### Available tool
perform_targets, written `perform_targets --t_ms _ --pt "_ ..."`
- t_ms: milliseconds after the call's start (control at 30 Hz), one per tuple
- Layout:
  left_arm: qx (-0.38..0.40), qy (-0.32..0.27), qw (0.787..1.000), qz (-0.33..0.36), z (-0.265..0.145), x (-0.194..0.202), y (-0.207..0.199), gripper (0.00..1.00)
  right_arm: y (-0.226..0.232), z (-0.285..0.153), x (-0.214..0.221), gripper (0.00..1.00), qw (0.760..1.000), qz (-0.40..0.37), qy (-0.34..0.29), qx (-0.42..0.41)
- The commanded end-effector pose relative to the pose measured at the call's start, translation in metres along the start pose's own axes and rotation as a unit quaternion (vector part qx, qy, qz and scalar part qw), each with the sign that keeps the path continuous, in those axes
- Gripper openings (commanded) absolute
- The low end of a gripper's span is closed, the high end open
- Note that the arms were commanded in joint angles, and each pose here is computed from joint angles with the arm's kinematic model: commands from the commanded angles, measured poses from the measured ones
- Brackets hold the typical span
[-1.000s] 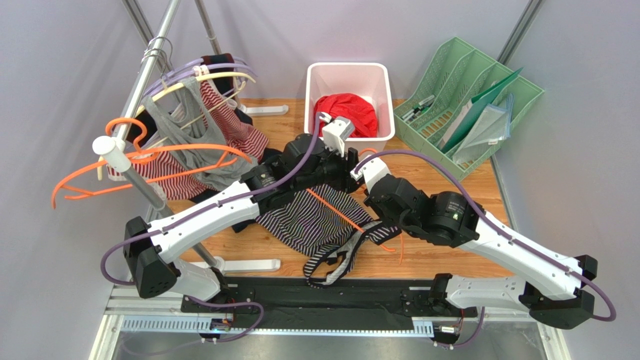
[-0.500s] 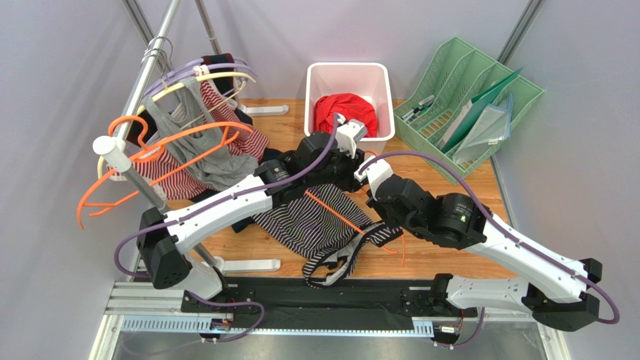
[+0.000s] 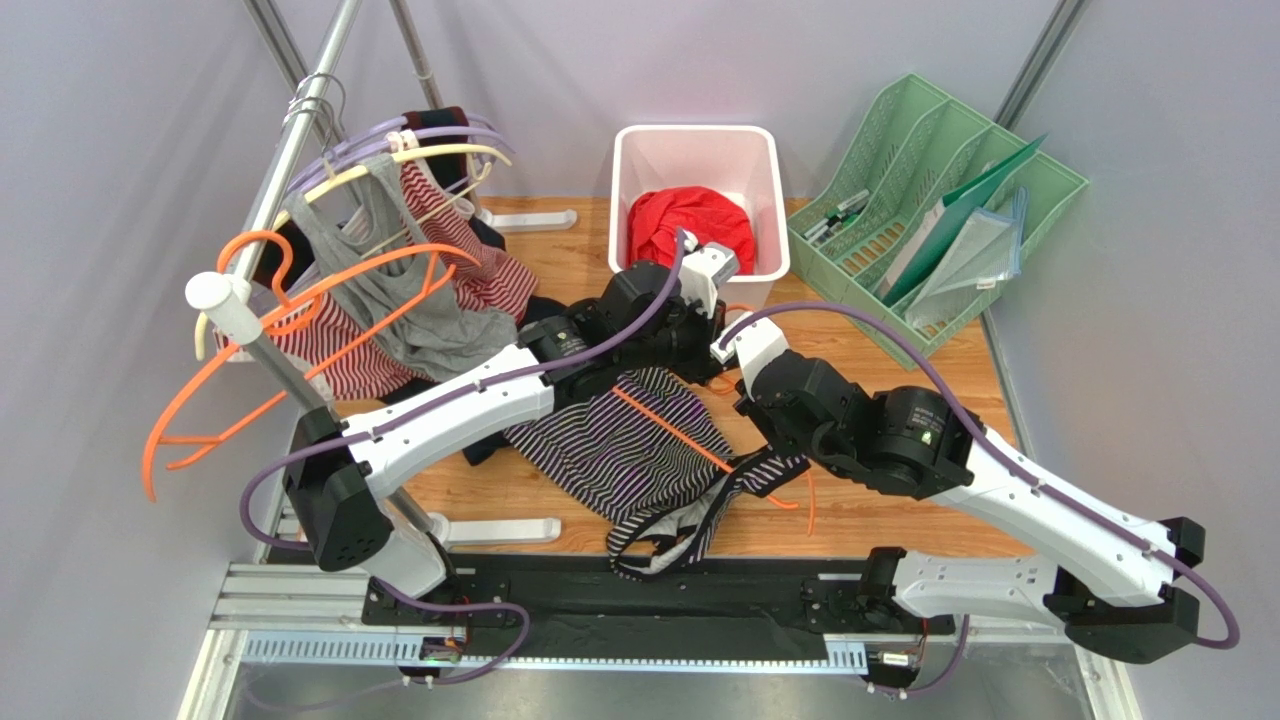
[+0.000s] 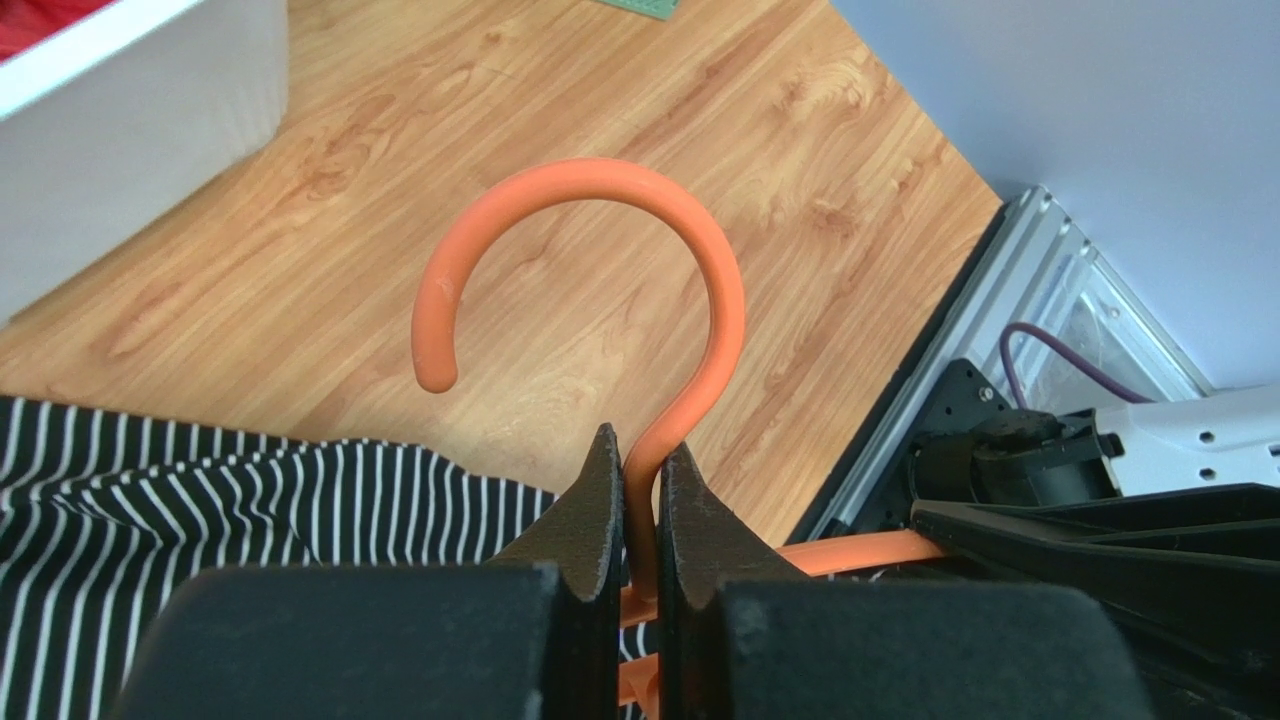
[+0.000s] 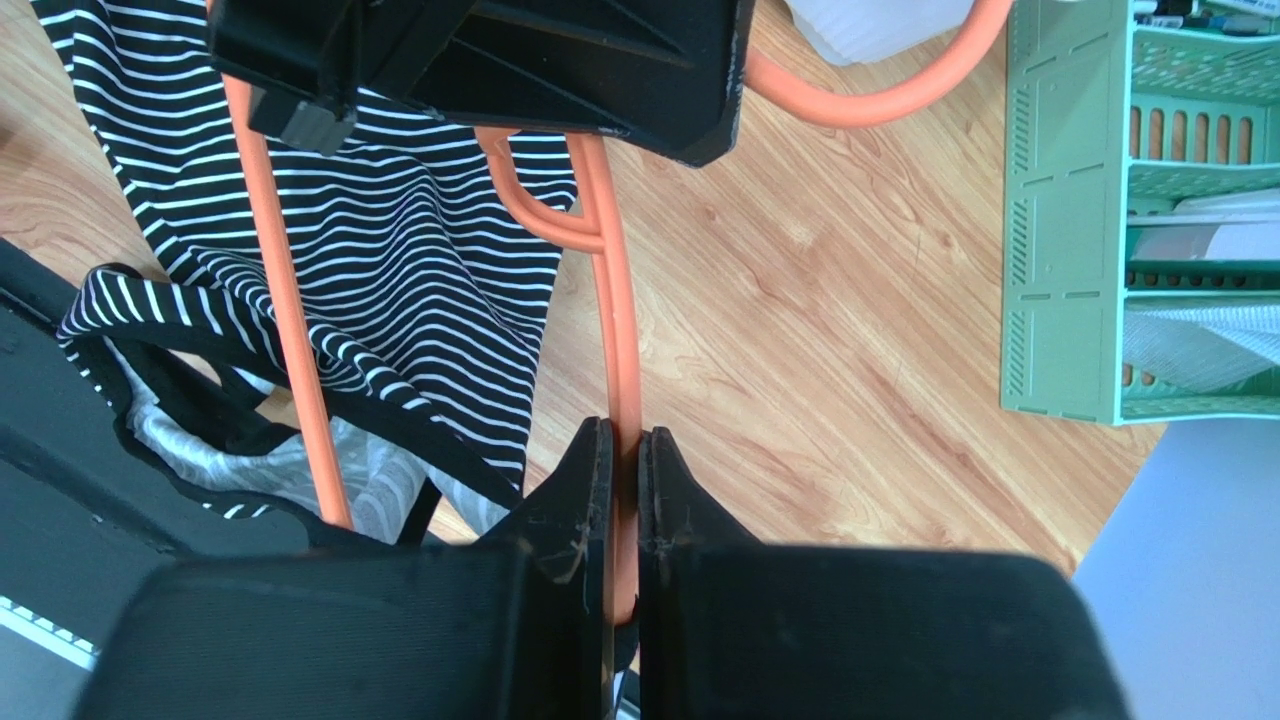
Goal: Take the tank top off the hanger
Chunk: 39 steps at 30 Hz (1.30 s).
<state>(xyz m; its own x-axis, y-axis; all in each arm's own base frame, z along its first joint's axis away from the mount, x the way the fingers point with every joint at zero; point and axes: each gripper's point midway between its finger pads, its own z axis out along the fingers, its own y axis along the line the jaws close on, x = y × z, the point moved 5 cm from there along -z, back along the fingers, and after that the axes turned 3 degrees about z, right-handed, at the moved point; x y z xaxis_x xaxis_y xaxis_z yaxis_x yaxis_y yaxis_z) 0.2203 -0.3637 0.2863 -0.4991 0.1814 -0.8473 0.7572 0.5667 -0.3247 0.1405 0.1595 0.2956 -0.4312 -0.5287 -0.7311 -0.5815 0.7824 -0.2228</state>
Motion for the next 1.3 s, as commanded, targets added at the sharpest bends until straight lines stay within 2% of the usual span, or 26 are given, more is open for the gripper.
perform_targets --t_ms 0,33,100,133,233,400,500,667,700,767,800,900,1000,1133,1167,1233,1267 --pt "0.039 -0.055 0.997 -0.024 -0.009 -0.021 -0.010 0.00 0.002 -0.006 -0.010 0.04 0.999 0.036 -0.013 -0.006" --pt "0.041 -0.055 0.997 -0.027 -0.010 -0.019 -0.009 0.00 0.003 -0.007 -0.010 0.14 0.999 0.049 -0.012 -0.005" --pt "0.047 -0.066 0.996 -0.032 -0.014 -0.023 -0.009 0.00 0.002 -0.013 -0.013 0.25 0.998 0.067 -0.012 -0.007" --pt "0.051 -0.065 0.996 -0.034 -0.015 -0.021 -0.009 0.00 0.002 -0.016 -0.013 0.36 0.996 0.092 -0.015 -0.008" --pt "0.056 -0.072 0.995 -0.045 -0.021 -0.023 -0.005 0.00 -0.002 -0.030 -0.017 0.50 0.990 0.134 -0.033 -0.015" --pt "0.062 -0.078 0.994 -0.051 -0.029 -0.025 0.000 0.00 -0.019 -0.066 -0.018 0.60 0.957 0.259 -0.125 -0.041" --pt "0.066 -0.081 0.993 -0.055 -0.034 -0.026 0.002 0.00 -0.032 -0.074 -0.002 0.64 0.934 0.319 -0.156 -0.025" --pt "0.062 -0.093 0.992 -0.058 -0.046 -0.028 0.006 0.00 -0.037 -0.066 0.034 0.66 0.913 0.371 -0.167 -0.013" --pt "0.060 -0.091 0.992 -0.058 -0.047 -0.026 0.007 0.00 -0.039 -0.070 0.038 0.66 0.904 0.386 -0.181 -0.024" --pt "0.056 -0.097 0.992 -0.059 -0.053 -0.028 0.008 0.00 -0.031 -0.064 0.045 0.66 0.904 0.386 -0.180 -0.046" --pt "0.048 -0.098 0.992 -0.062 -0.054 -0.026 0.010 0.00 -0.031 -0.070 0.041 0.66 0.893 0.395 -0.202 -0.070" --pt "0.024 -0.105 0.992 -0.067 -0.060 -0.027 0.015 0.00 -0.019 -0.070 0.036 0.66 0.886 0.397 -0.208 -0.116" --pt "-0.013 -0.117 0.991 -0.070 -0.066 -0.030 0.023 0.00 -0.011 -0.067 0.028 0.65 0.891 0.390 -0.196 -0.126" --pt "-0.062 -0.136 0.986 -0.069 -0.072 -0.035 0.034 0.00 -0.007 -0.057 0.011 0.60 0.904 0.384 -0.164 -0.095" --pt "-0.066 -0.141 0.985 -0.068 -0.074 -0.037 0.035 0.00 -0.001 -0.046 0.009 0.59 0.916 0.370 -0.134 -0.075" --pt "-0.089 -0.150 0.982 -0.066 -0.076 -0.039 0.041 0.00 -0.004 -0.050 -0.007 0.53 0.918 0.370 -0.131 -0.062" --pt "-0.098 -0.153 0.981 -0.065 -0.077 -0.040 0.043 0.00 0.001 -0.041 -0.009 0.51 0.927 0.356 -0.108 -0.048"
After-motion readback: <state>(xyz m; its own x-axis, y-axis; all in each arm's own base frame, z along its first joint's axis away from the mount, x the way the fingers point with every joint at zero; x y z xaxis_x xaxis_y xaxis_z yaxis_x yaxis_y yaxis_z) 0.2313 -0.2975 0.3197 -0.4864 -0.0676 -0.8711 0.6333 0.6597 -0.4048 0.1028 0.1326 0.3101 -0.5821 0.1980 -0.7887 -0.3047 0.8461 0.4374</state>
